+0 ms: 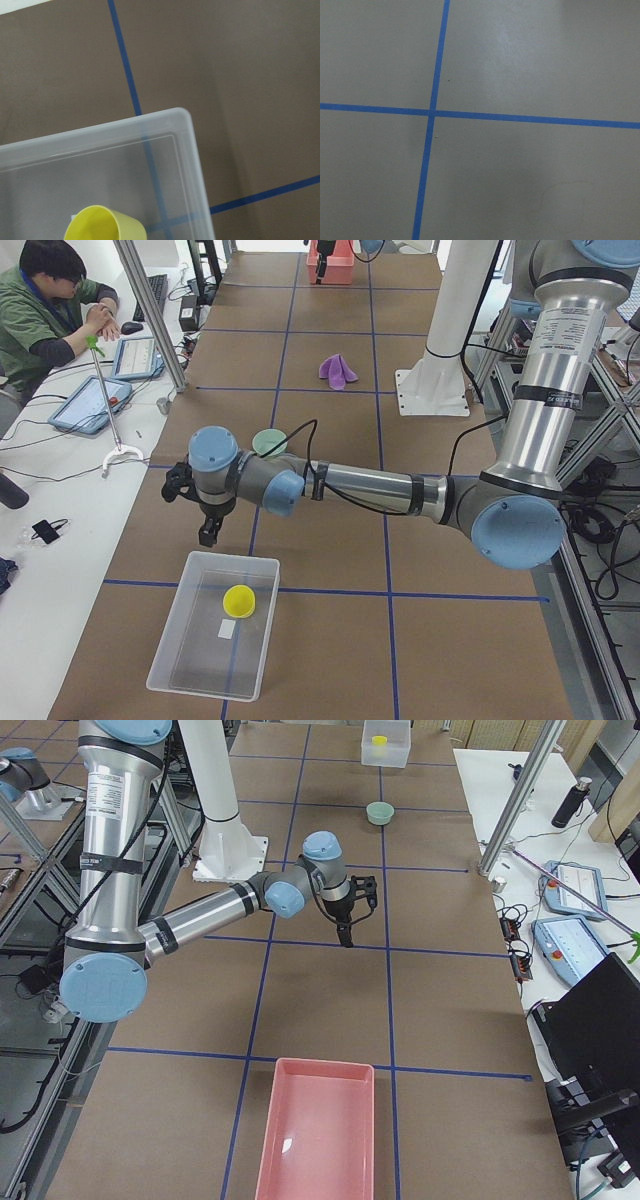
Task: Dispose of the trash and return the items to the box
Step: 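Reach the left gripper to the pale green bowl and grasp its rim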
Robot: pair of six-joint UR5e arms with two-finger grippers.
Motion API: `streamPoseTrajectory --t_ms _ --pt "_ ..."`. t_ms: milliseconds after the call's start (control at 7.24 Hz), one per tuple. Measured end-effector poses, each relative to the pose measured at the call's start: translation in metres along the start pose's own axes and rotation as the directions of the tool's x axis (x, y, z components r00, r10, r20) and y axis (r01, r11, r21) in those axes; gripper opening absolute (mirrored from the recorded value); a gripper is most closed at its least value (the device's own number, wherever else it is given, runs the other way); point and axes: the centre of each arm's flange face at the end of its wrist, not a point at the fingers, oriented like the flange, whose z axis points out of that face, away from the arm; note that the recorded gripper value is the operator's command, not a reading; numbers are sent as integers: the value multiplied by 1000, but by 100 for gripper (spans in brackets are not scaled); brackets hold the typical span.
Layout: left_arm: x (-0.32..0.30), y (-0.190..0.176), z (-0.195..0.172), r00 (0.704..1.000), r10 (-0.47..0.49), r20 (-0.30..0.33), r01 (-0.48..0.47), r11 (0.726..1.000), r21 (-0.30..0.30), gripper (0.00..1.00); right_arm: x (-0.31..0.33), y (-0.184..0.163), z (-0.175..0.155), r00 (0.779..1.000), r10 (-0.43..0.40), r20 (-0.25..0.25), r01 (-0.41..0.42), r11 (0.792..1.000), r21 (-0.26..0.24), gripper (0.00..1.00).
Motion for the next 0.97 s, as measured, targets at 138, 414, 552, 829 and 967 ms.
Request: streamPoseTrajectory --t_ms 138,414,552,829,967 --pt "50 -1 3 998 -53 -26 53 999 -11 98 -1 1 1 1000 1 1 -1 1000 -3 100" --pt "155 3 56 992 -104 -69 101 994 -49 98 -3 2 3 1000 4 -1 -4 1000 -6 100" --pt "204 10 85 987 -141 -75 138 990 -41 98 -3 3 4 1000 3 -6 -3 1000 -3 100" --pt "298 27 136 974 -214 -79 214 977 -15 98 -4 3 7 1000 1 -14 -1 1000 0 100" --pt "331 35 161 971 -231 -65 231 973 -2 98 -4 3 8 1000 0 -15 0 1000 0 100"
